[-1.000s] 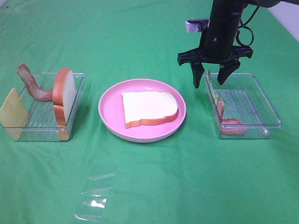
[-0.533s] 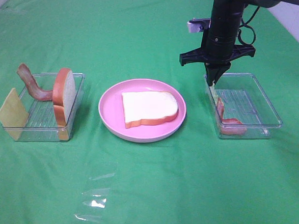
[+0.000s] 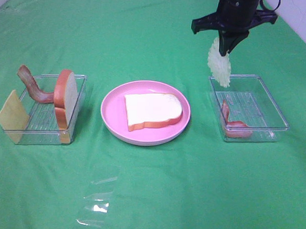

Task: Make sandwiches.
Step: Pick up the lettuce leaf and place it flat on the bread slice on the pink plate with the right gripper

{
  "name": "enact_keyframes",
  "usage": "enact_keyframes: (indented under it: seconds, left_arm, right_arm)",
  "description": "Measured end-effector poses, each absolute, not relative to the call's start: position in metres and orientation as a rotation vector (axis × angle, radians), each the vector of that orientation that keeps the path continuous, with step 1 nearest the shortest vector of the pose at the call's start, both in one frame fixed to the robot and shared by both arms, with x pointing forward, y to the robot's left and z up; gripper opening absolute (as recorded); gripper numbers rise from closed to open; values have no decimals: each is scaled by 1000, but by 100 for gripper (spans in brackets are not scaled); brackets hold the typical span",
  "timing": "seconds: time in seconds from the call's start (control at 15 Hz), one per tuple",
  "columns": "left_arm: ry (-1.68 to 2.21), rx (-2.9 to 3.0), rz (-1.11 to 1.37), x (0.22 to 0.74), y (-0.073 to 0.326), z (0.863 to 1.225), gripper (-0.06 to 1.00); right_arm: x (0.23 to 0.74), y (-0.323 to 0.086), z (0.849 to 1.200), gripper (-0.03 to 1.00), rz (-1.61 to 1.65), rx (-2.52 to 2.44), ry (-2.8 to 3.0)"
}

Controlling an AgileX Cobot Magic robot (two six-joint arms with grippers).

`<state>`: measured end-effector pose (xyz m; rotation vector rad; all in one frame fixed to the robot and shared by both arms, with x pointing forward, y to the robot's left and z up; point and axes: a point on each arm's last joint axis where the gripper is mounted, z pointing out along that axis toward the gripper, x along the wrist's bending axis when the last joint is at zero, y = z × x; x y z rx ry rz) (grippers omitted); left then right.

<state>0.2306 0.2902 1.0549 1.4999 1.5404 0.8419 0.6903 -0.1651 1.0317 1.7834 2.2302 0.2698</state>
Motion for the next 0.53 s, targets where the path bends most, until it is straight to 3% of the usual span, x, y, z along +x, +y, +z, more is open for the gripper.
enact_keyframes:
  seconds: [0.27, 0.53]
  left_arm:
    - [1540, 1500, 842, 231, 290, 1055, 97]
    - [1540, 1500, 842, 231, 290, 1055, 97]
  right_arm:
    - [671, -168, 1085, 2, 432, 1767, 2179]
    - [665, -151, 1089, 2, 578, 1821, 2262]
